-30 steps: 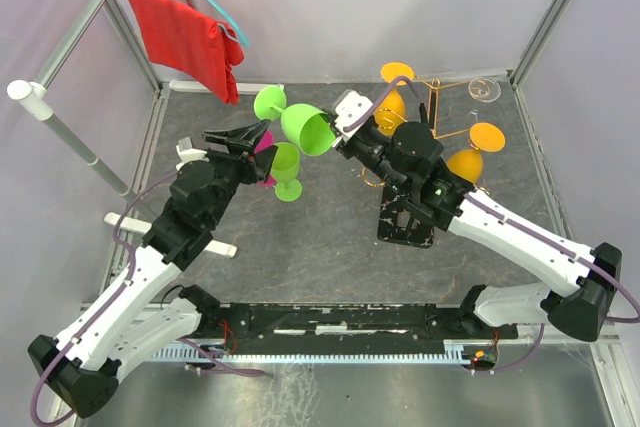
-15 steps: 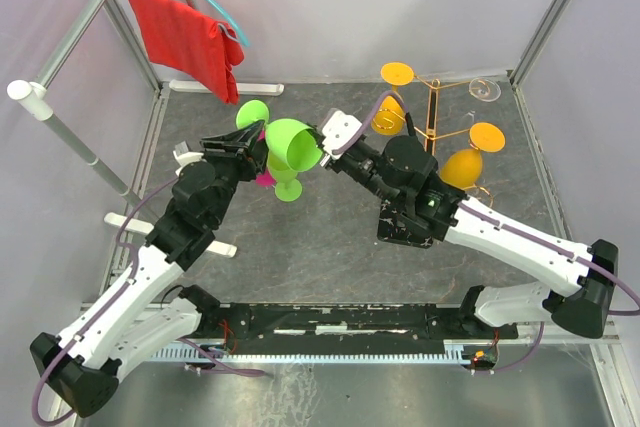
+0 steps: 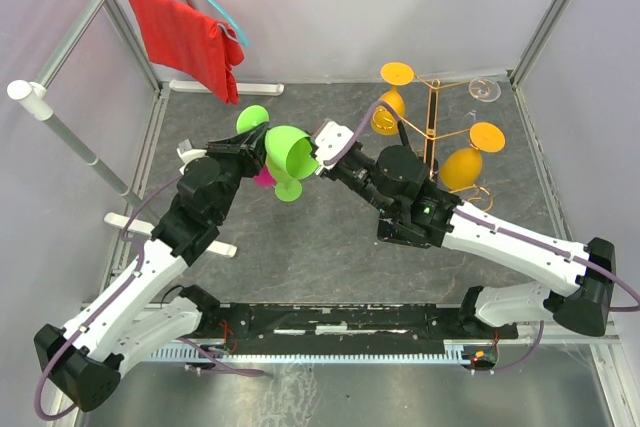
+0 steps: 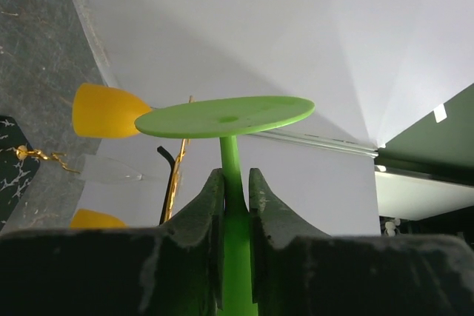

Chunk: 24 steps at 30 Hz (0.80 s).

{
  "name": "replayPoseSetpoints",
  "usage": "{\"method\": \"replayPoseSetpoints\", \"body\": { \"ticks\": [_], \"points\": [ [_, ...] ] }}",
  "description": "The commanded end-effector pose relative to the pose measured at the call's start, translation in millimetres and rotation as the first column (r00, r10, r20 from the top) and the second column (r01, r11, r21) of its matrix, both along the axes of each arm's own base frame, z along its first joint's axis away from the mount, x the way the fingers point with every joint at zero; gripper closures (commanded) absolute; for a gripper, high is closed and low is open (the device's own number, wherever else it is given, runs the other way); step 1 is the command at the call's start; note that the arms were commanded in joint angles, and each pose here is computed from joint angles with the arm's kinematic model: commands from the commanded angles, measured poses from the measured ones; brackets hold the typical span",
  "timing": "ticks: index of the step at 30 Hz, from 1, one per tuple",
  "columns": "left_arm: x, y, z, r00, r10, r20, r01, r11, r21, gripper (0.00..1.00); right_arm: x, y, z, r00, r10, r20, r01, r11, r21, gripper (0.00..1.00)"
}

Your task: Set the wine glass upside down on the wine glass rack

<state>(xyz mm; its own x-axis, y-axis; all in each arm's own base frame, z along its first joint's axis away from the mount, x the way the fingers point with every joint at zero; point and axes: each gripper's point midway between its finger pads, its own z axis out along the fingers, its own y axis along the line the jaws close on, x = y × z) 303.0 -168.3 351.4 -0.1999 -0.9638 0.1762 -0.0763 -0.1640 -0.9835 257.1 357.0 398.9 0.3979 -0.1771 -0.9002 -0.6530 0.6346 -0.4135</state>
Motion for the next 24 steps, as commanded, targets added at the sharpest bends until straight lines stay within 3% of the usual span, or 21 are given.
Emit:
{"method": "replayPoseSetpoints", "body": {
  "ticks": [1,3,12,19,24],
  "points": [
    [0.6,-0.5,17.9,0.999,0.000,0.044,0.001,1.000,-0.022,0.92,-3.2,-3.7,25.6,0.999,-0.019,0.047,0.015,0.997,0.075,0.99],
    [1.2,-2.9,18.8,0.999,-0.009,0.044,0.010,1.000,-0.017,0.97,-4.7,-3.3,25.4,0.999,-0.018,0.046,0.014,0.997,0.074,0.98],
    [9.0,-7.1,45.3,0.989,-0.006,0.149,-0.011,0.994,0.113,0.97,-7.7,-21.0,17.1,0.998,-0.060,0.023,0.058,0.996,0.063,0.78],
    [22.9,4.0,90.7,0.964,0.067,0.256,-0.125,0.968,0.218,0.97,-10.1,-46.6,-3.0,0.992,-0.121,-0.021,0.121,0.992,0.026,0.48],
    [28.8,15.0,113.7,0.943,0.106,0.315,-0.183,0.957,0.227,0.97,-14.3,-65.3,-16.1,0.987,-0.153,-0.043,0.154,0.988,0.003,0.30]
  ]
}}
